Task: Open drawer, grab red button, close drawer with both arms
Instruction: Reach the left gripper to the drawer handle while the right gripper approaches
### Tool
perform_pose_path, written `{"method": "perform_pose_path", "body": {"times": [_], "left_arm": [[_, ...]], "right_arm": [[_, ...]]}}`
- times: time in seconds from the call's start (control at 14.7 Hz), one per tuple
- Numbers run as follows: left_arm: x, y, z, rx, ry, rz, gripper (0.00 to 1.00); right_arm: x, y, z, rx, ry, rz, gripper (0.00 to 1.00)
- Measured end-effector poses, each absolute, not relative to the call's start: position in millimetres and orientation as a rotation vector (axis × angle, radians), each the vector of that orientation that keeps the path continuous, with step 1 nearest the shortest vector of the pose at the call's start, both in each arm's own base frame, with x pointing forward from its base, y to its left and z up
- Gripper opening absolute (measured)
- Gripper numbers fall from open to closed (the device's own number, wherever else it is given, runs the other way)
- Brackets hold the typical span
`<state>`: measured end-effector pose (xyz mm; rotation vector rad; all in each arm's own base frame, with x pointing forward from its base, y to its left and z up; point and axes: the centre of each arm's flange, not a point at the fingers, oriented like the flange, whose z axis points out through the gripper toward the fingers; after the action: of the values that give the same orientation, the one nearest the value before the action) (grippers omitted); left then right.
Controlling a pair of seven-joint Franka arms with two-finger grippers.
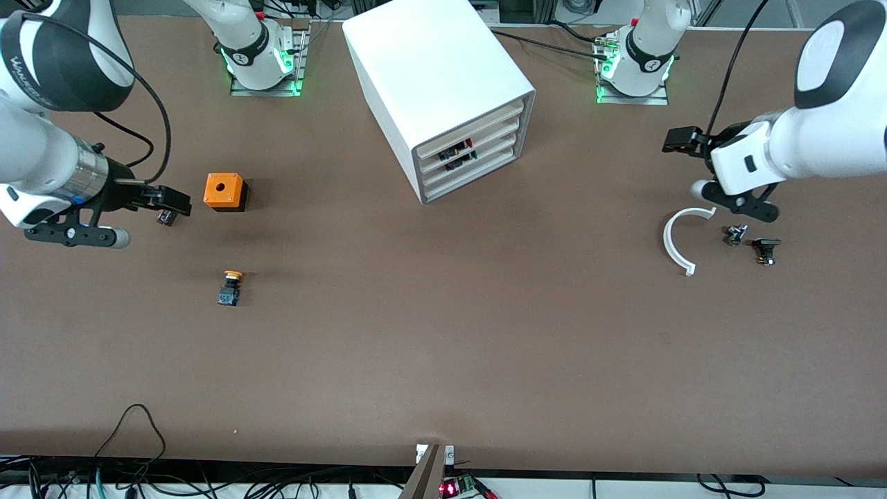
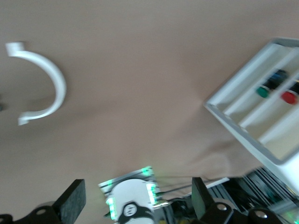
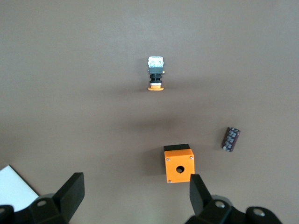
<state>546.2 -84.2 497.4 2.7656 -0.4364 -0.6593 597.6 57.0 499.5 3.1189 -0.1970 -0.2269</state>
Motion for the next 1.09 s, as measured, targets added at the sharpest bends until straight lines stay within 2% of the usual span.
{"method": "perform_pose_path", "body": {"times": [0.2, 0.54, 1.09], "left_arm": [[549, -97, 463, 2.582, -0.464, -0.640, 1.00], [543, -118, 380, 2.310, -0.488, -0.382, 1.00], [477, -171, 286, 1.987, -0.381, -0.235, 1.00]], "right_arm": [[600, 80, 488, 3.133, -0.322, -0.249, 1.00], [598, 125, 484, 3.132, -0.467, -0.234, 1.00], [598, 163, 487, 3.135, -0.814, -0.261, 1.00]]}}
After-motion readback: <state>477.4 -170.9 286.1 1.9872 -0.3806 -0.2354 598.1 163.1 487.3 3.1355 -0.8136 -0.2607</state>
